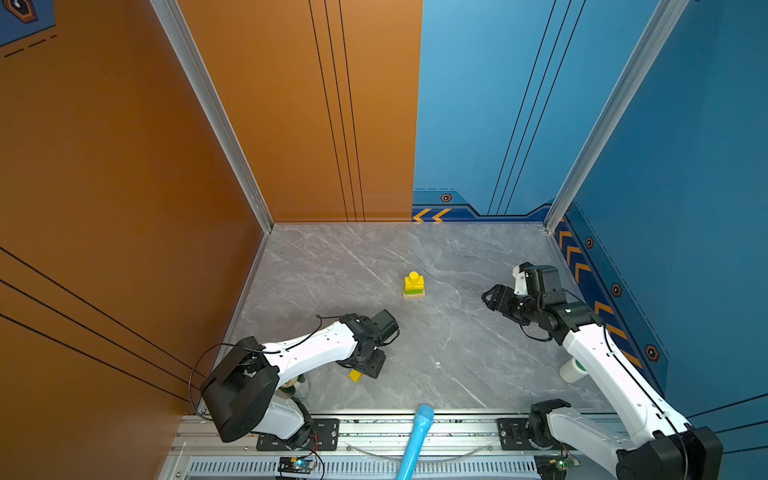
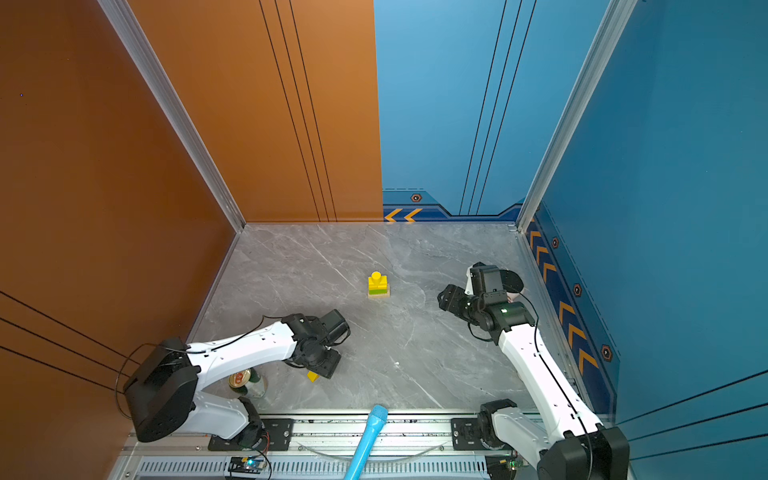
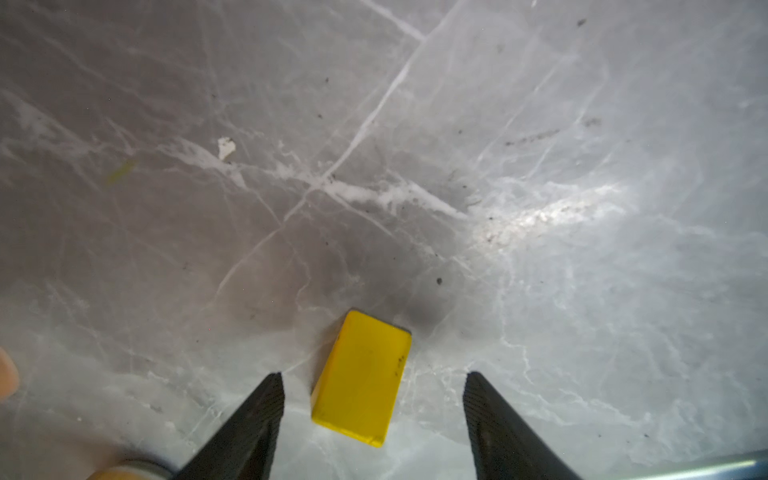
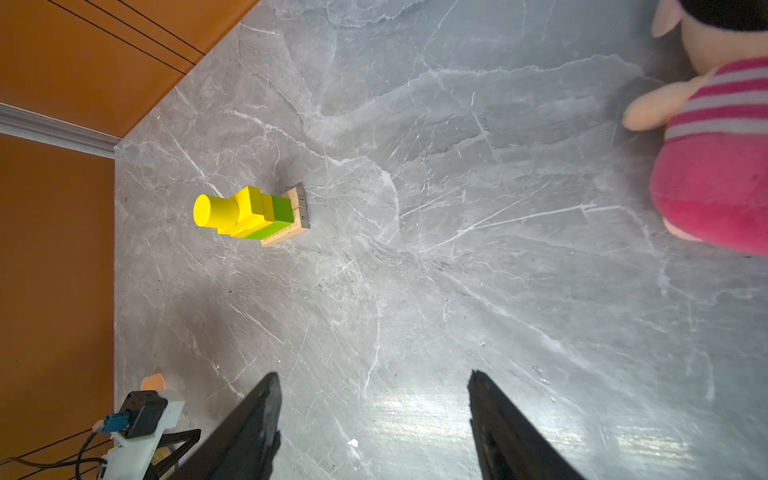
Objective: Build the wood block tower
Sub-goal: 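Swing the left arm toward the small yellow block near the robot, then lower the left gripper over the small yellow block and close on it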
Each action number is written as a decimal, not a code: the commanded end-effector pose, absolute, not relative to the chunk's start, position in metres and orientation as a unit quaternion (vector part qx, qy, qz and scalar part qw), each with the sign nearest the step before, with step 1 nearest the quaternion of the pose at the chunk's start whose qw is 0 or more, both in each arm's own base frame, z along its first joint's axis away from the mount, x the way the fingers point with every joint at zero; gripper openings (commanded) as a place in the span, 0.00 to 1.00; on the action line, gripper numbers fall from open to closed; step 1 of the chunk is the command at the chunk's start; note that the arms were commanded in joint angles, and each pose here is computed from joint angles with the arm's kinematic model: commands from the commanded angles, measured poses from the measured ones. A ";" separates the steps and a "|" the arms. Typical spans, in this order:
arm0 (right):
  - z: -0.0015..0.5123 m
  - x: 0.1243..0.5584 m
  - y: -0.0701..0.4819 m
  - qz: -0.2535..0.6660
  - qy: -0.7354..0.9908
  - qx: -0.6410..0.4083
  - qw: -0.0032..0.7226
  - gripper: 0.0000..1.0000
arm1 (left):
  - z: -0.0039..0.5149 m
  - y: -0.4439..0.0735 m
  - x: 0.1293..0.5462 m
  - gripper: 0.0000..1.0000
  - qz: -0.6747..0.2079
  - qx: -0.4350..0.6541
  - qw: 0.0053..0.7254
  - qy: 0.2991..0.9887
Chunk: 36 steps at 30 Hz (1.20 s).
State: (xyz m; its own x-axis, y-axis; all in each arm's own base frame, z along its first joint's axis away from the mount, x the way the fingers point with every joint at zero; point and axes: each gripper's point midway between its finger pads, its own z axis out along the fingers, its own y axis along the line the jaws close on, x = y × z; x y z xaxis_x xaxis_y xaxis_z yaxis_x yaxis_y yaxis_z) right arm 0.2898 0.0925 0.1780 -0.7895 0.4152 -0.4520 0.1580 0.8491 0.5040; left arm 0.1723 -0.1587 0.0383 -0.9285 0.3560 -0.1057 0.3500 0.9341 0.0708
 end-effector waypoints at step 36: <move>0.175 0.297 0.102 0.217 0.927 0.138 0.272 0.73 | 0.022 -0.146 0.156 0.43 0.035 0.162 0.023 0.986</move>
